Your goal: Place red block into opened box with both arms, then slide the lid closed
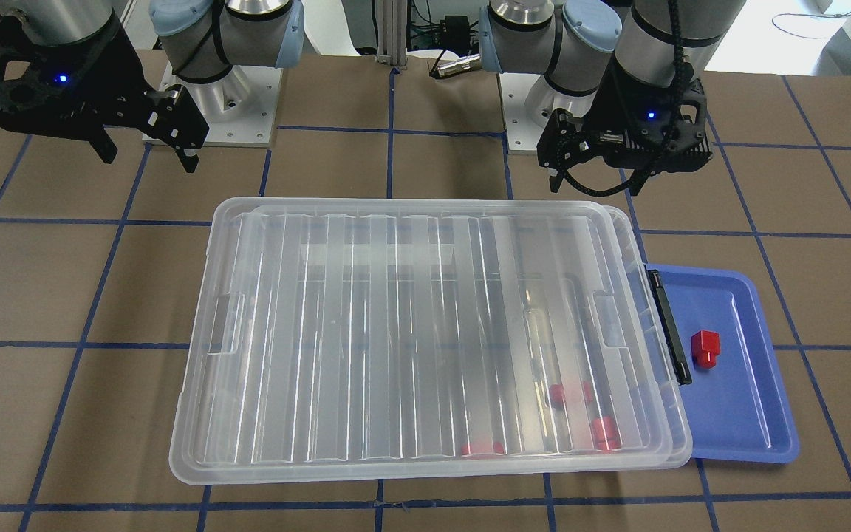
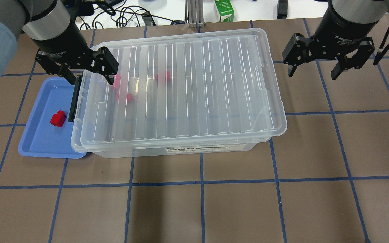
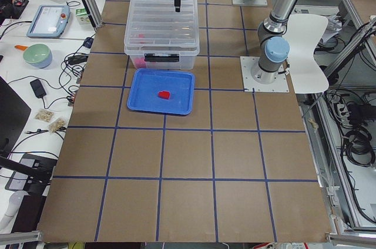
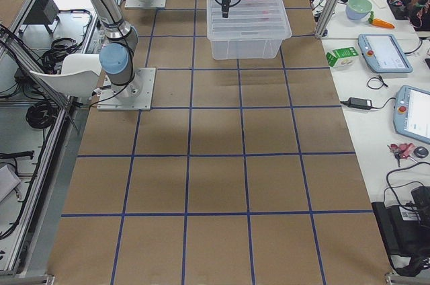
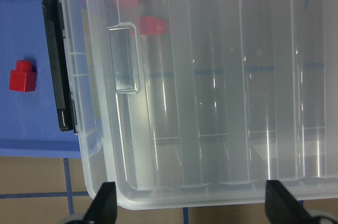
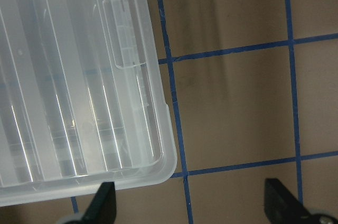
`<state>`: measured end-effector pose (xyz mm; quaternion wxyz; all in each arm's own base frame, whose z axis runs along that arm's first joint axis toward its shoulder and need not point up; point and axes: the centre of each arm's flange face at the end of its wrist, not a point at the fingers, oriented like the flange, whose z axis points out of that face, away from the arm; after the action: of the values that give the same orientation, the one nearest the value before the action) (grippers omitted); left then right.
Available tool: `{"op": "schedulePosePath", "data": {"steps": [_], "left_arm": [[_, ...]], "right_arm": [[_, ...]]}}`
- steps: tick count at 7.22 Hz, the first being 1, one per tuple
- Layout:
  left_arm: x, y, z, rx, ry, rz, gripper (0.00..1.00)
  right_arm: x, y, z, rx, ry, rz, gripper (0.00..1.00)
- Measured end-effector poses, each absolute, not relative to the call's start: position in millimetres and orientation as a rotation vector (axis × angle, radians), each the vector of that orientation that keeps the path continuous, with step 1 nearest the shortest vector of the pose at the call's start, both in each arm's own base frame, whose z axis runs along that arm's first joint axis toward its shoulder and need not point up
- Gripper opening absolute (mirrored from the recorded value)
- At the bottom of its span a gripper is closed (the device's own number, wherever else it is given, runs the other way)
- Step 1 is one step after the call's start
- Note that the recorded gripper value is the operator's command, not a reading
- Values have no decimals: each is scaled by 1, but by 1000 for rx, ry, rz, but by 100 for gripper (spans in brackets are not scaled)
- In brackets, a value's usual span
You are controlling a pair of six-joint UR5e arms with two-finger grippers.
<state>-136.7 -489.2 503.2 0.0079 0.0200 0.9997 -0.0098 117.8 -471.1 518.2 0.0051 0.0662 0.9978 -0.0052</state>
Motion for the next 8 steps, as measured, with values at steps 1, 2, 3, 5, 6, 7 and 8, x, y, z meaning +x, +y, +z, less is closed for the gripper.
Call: {"op": "schedulePosePath", "data": {"steps": [1, 2, 3, 5, 6, 7, 8], "left_arm": [[-137, -489, 503, 62, 3125, -29, 100], [-137, -491, 500, 63, 3126, -24, 100], [-138, -493, 498, 65, 3127, -19, 100], [-138, -493, 497, 66, 3128, -18, 100], [-138, -492, 497, 70, 3128, -16, 100], [-136, -493, 496, 82, 3128, -13, 100], [-127, -495, 496, 118, 3127, -13, 100]], "right_arm": [[118, -471, 518, 205, 3124, -17, 100], [118, -470, 518, 204, 3126, -15, 100], [117, -468, 519, 207, 3132, -12, 100], [117, -463, 516, 208, 3134, 17, 100], [117, -463, 507, 204, 3136, 48, 100], [117, -464, 490, 201, 3136, 92, 100], [117, -468, 472, 200, 3132, 124, 100]]}}
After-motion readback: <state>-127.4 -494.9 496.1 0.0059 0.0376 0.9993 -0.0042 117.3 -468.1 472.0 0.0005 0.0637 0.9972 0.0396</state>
